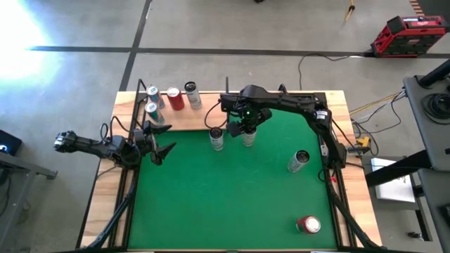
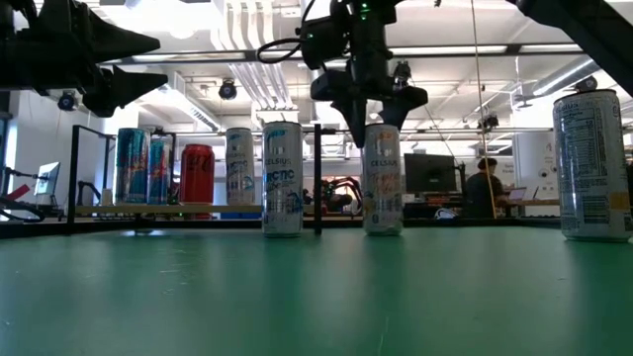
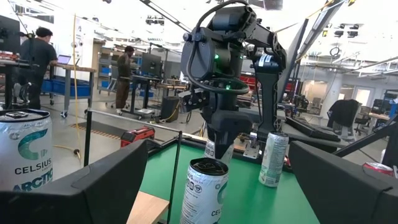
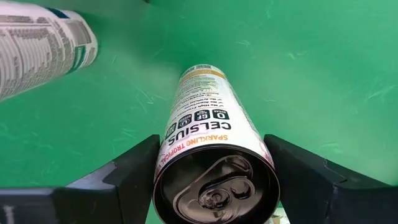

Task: Place canned beverage on shelf
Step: Move the white yellow soda can to the top center of the table

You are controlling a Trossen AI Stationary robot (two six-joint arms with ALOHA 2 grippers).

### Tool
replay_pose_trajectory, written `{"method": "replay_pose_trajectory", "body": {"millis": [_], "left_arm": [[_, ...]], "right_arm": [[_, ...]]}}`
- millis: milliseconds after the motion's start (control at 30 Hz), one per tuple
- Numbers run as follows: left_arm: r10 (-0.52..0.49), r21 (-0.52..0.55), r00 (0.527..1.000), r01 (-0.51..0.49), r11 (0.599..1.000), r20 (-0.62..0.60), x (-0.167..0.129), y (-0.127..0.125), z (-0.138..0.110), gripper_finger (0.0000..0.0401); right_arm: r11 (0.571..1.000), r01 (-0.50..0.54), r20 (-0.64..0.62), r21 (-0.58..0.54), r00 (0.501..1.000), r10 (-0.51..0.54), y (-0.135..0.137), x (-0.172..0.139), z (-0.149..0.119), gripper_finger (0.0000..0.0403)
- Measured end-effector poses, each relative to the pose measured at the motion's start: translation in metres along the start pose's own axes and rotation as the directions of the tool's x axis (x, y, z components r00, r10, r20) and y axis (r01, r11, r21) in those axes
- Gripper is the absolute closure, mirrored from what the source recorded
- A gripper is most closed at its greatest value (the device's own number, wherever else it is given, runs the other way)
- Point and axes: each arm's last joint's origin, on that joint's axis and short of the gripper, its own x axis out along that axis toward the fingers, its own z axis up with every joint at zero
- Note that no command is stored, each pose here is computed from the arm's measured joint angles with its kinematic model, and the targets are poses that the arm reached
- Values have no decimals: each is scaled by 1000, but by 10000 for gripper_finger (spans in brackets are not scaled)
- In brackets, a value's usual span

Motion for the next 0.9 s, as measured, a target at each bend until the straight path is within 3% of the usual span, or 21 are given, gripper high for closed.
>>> {"method": "replay_pose_trajectory", "body": {"millis": [900], "left_arm": [[0,0,1000,0,1000,0,0,0,0,26]], "right_arm": [[997,-71,57,-30,996,73,13,4,0,140]]}}
